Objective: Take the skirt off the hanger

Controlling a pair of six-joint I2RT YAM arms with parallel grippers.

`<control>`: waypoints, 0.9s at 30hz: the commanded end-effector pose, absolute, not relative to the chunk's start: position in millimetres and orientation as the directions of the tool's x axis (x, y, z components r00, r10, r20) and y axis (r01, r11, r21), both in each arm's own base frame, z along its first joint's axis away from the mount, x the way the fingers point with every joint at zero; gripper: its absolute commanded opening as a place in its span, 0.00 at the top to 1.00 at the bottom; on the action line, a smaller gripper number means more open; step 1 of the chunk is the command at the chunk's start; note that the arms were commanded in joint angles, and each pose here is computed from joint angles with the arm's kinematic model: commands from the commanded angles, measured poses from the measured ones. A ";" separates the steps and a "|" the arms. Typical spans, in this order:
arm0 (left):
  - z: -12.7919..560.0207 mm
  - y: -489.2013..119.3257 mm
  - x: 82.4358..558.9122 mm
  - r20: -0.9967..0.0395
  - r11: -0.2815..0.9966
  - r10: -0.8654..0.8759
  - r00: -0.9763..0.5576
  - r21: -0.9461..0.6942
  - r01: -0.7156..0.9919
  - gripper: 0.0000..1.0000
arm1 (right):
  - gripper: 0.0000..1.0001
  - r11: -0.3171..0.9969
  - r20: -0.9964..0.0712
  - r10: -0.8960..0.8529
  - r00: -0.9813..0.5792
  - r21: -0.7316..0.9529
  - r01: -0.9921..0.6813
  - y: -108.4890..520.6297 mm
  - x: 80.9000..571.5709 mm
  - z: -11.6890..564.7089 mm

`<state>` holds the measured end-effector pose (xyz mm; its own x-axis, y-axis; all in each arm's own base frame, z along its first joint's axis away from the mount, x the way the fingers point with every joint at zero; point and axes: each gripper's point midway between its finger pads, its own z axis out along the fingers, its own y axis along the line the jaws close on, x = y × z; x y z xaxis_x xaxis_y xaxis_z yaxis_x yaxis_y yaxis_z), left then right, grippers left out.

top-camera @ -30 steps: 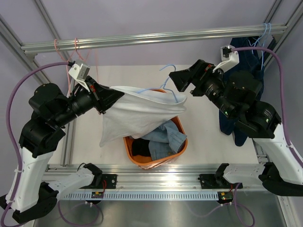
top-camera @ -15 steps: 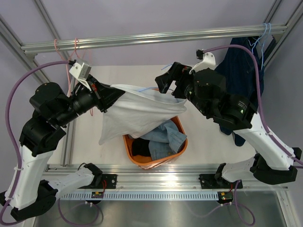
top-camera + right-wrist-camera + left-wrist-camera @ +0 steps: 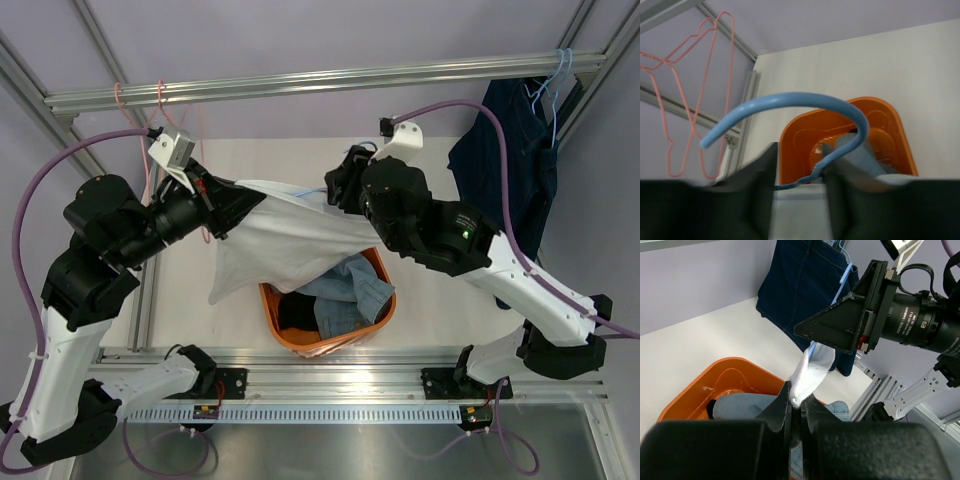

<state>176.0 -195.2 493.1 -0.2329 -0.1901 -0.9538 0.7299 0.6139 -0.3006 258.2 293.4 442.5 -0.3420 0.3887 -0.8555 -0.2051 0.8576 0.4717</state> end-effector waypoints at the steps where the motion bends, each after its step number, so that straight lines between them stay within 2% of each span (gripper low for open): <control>1: 530.8 -191.6 171.3 -0.956 0.595 -0.264 -0.127 -0.265 0.759 1.00 | 0.78 0.853 -0.858 0.442 -0.263 0.492 -0.172 288.0 262.2 456.0; 2: 530.5 -191.7 170.7 -0.956 0.593 -0.265 -0.128 -0.266 0.760 1.00 | 1.00 0.862 -0.864 0.439 -0.246 0.483 -0.157 284.3 264.4 456.1; 8: 517.8 -193.1 164.2 -0.957 0.577 -0.240 -0.161 -0.274 0.770 1.00 | 1.00 0.904 -0.914 0.380 -0.142 0.399 -0.154 258.3 266.0 471.1; 9: 512.6 -193.4 163.7 -0.958 0.577 -0.227 -0.174 -0.276 0.769 0.97 | 1.00 0.898 -0.917 0.374 -0.139 0.396 -0.191 261.1 263.7 473.2; 10: 510.0 -193.9 162.2 -0.959 0.573 -0.220 -0.180 -0.276 0.772 0.87 | 1.00 0.898 -0.920 0.369 -0.134 0.390 -0.204 259.5 262.1 473.9; 13: 499.0 -196.8 157.3 -0.960 0.555 -0.186 -0.211 -0.280 0.784 0.83 | 1.00 0.906 -0.937 0.325 -0.126 0.346 -0.244 255.9 257.9 477.5; 14: 496.2 -197.8 155.8 -0.959 0.549 -0.180 -0.220 -0.284 0.786 0.83 | 1.00 0.912 -0.939 0.320 -0.127 0.342 -0.229 251.0 258.0 477.8; 17: 488.4 -200.3 150.0 -0.957 0.524 -0.165 -0.239 -0.291 0.801 1.00 | 1.00 0.919 -0.933 0.328 -0.146 0.351 -0.179 233.2 262.6 477.9; 24: 482.3 -192.9 147.8 -0.955 0.545 -0.185 -0.232 -0.296 0.784 1.00 | 1.00 0.924 -0.939 0.310 -0.146 0.334 -0.185 225.1 261.9 488.3; 27: 491.1 -202.0 132.5 -0.956 0.453 -0.195 -0.217 -0.284 0.845 1.00 | 1.00 0.930 -0.943 0.298 -0.149 0.322 -0.178 226.2 263.5 486.1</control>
<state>152.9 -199.4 465.0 -0.2850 -0.1450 -0.9475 0.7758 0.5456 -0.3169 260.7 245.9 464.9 -0.2007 0.2769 -0.9397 -0.2184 0.9224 0.3184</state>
